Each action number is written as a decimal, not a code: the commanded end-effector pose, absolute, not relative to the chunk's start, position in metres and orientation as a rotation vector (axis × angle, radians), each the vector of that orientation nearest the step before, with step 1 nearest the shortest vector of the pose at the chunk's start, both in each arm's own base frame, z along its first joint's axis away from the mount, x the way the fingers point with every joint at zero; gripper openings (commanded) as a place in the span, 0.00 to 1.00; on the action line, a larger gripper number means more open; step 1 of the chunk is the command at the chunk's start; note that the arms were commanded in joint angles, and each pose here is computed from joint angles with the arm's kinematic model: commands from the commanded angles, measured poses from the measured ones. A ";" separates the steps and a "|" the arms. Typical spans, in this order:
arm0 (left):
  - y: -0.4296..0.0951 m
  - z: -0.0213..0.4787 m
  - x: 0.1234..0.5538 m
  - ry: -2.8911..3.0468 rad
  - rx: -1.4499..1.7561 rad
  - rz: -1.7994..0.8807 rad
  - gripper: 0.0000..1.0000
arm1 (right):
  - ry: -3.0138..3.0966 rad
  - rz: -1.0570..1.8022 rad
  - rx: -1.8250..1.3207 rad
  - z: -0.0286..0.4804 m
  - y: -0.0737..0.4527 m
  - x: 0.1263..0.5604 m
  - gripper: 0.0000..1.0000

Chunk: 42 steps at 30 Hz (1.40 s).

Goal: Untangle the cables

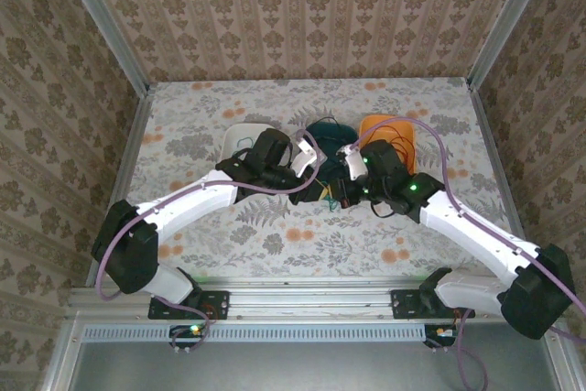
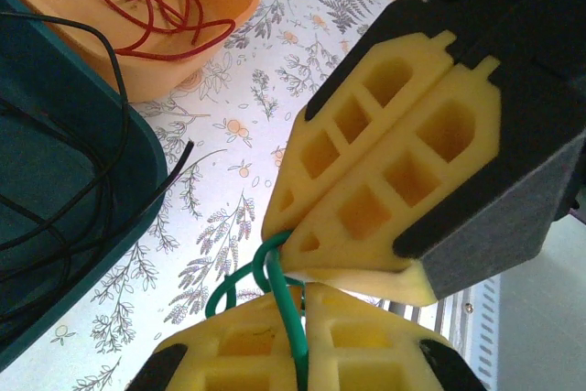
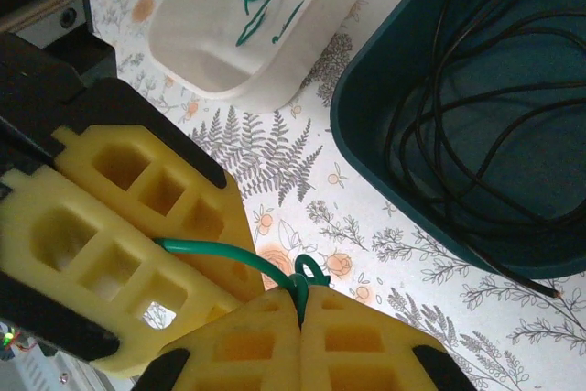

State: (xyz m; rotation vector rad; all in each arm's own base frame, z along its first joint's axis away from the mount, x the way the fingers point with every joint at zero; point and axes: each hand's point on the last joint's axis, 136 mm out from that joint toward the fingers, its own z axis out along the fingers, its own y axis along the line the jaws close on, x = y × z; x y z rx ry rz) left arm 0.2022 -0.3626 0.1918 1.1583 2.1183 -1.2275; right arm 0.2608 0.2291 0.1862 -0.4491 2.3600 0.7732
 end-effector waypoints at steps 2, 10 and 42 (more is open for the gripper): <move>-0.369 0.205 0.196 2.061 1.202 -1.262 0.00 | 2.332 0.715 -0.292 0.191 0.203 0.274 0.03; -0.362 0.198 0.194 2.075 1.203 -1.227 0.00 | 2.387 0.671 0.031 0.184 0.144 0.286 0.02; -0.160 0.179 0.366 2.026 -0.160 -0.821 0.00 | 2.251 0.868 0.036 0.215 0.137 0.269 0.51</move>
